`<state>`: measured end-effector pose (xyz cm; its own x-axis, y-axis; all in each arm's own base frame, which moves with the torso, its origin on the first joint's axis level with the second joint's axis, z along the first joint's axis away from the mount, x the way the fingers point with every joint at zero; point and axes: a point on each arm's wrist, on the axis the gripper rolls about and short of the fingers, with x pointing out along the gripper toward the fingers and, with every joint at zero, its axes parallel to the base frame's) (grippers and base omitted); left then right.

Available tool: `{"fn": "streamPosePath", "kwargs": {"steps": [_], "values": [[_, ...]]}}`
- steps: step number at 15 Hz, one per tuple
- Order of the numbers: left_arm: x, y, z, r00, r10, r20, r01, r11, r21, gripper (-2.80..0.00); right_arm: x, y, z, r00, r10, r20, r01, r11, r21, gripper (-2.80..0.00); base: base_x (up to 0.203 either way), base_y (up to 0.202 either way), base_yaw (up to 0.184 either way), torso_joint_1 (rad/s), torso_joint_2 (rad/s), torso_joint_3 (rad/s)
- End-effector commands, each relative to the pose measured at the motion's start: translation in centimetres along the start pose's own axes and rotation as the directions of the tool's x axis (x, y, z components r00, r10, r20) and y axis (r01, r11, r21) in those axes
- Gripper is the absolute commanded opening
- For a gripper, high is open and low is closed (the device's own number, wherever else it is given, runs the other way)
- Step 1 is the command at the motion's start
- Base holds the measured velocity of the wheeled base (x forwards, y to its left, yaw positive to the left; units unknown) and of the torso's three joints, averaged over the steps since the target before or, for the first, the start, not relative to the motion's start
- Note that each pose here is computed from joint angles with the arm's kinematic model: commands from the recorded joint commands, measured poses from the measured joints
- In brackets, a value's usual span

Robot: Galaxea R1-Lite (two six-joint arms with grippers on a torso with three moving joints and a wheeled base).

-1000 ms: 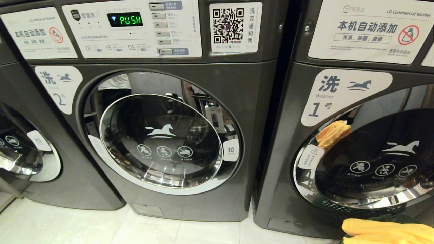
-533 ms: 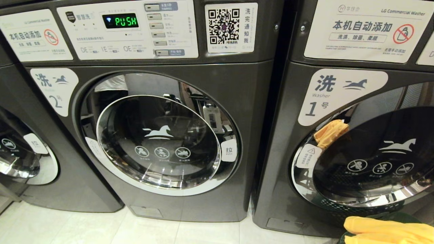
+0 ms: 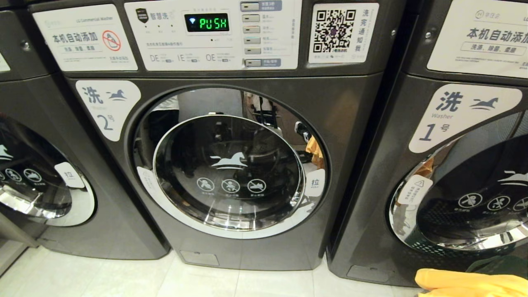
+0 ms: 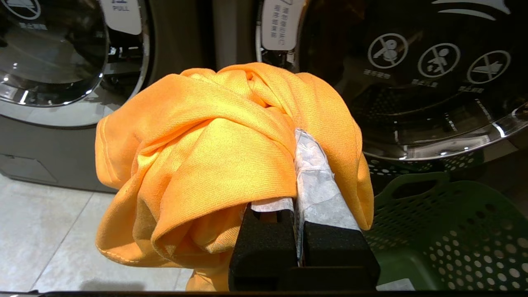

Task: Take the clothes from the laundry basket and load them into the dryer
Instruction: Put the clothes in the dryer

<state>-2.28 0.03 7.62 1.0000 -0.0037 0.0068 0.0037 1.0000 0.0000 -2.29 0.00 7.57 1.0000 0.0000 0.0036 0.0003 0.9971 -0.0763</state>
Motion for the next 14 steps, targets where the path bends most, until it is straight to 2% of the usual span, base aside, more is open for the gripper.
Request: {"fn": "streamPosePath", "kwargs": {"steps": [1, 14], "values": [[-0.02, 0.00, 0.01, 1.000, 0.001, 0.003, -0.001, 1.000, 0.000, -2.80, 0.00, 0.00, -0.01, 1.000, 0.001, 0.000, -0.001, 1.000, -0.001, -2.80, 0.000, 0.196, -0.002, -0.006, 0.00, 0.002], [-0.01, 0.00, 0.00, 1.000, 0.001, 0.002, -0.001, 1.000, 0.000, -2.80, 0.00, 0.00, -0.01, 1.000, 0.000, -0.001, 0.000, 1.000, 0.000, -2.80, 0.000, 0.194, -0.001, 0.001, 0.00, 0.002]]}}
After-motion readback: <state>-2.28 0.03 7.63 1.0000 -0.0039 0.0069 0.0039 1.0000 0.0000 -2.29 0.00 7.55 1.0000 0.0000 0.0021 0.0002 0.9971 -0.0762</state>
